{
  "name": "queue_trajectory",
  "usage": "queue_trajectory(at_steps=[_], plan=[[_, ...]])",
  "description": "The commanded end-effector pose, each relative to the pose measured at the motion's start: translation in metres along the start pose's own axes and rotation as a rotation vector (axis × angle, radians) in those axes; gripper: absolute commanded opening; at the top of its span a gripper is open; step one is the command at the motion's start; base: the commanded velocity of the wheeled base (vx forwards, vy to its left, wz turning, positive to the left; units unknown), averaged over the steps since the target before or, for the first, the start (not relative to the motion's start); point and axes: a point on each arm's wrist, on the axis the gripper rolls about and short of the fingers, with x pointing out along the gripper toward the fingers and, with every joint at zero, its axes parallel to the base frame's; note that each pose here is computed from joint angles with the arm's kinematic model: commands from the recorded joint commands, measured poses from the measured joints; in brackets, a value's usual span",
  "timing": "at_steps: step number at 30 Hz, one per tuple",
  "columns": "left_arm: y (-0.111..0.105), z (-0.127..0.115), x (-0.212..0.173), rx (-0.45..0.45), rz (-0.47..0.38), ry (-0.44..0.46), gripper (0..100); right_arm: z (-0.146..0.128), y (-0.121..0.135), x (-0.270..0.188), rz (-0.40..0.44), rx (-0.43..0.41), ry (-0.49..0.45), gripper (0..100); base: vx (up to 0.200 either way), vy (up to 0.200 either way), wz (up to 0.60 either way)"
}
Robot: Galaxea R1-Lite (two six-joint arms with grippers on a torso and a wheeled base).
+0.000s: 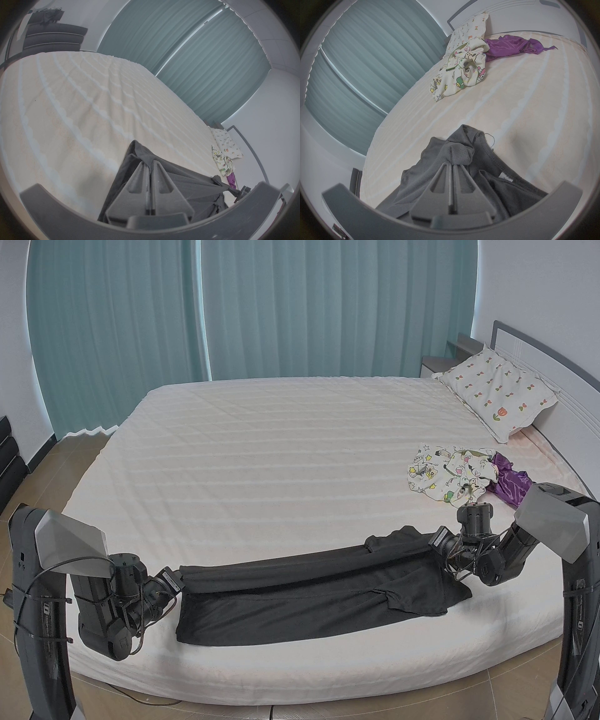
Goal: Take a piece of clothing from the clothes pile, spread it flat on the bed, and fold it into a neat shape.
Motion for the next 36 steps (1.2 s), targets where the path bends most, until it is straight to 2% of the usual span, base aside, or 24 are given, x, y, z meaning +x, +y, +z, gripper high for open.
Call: queue_trajectory(at_steps=[1,11,12,14,15,19,24,31,32,34,36], plan=[[0.009,-0.010,0.001,0.032,0.027,0.031,0,-0.011,-0.010,0.000,-0.019,-0.031,0.047,0,0.000,0.000,0.00],[0.011,-0.022,-0.007,0.048,0.018,0.110,0,-0.019,-0.017,0.001,-0.041,-0.054,0.075,0,0.000,0.000,0.00],[0.011,-0.022,-0.007,0.050,0.016,0.111,100,-0.020,-0.017,0.001,-0.043,-0.056,0.077,0,0.000,0.000,0.00],[0.011,-0.022,-0.007,0.050,0.017,0.112,100,-0.021,-0.019,0.000,-0.050,-0.058,0.085,0,0.000,0.000,0.00],[0.011,-0.023,-0.008,0.050,0.020,0.114,100,-0.022,-0.019,-0.001,-0.049,-0.059,0.086,100,0.000,0.000,0.00],[0.013,-0.022,-0.010,0.059,0.027,0.117,100,-0.019,-0.018,-0.005,-0.047,-0.061,0.080,100,0.000,0.000,0.00],[0.016,-0.014,-0.012,0.050,0.034,0.095,100,-0.002,-0.014,-0.016,-0.030,-0.044,0.039,100,0.000,0.000,0.00],[0.011,0.005,-0.014,0.002,-0.025,0.058,100,0.019,-0.004,-0.044,0.001,0.001,-0.009,100,0.000,0.000,0.00],[0.011,0.005,-0.014,0.002,-0.025,0.058,100,0.019,-0.004,-0.044,0.001,0.001,-0.009,100,0.000,0.000,0.00],[0.008,0.007,-0.011,-0.053,-0.037,0.047,100,0.018,-0.003,-0.055,0.012,0.042,0.008,100,0.000,0.000,0.00],[0.008,0.006,-0.013,-0.059,-0.034,0.055,100,0.014,-0.006,-0.062,0.012,0.068,0.037,100,0.000,0.000,0.00]])
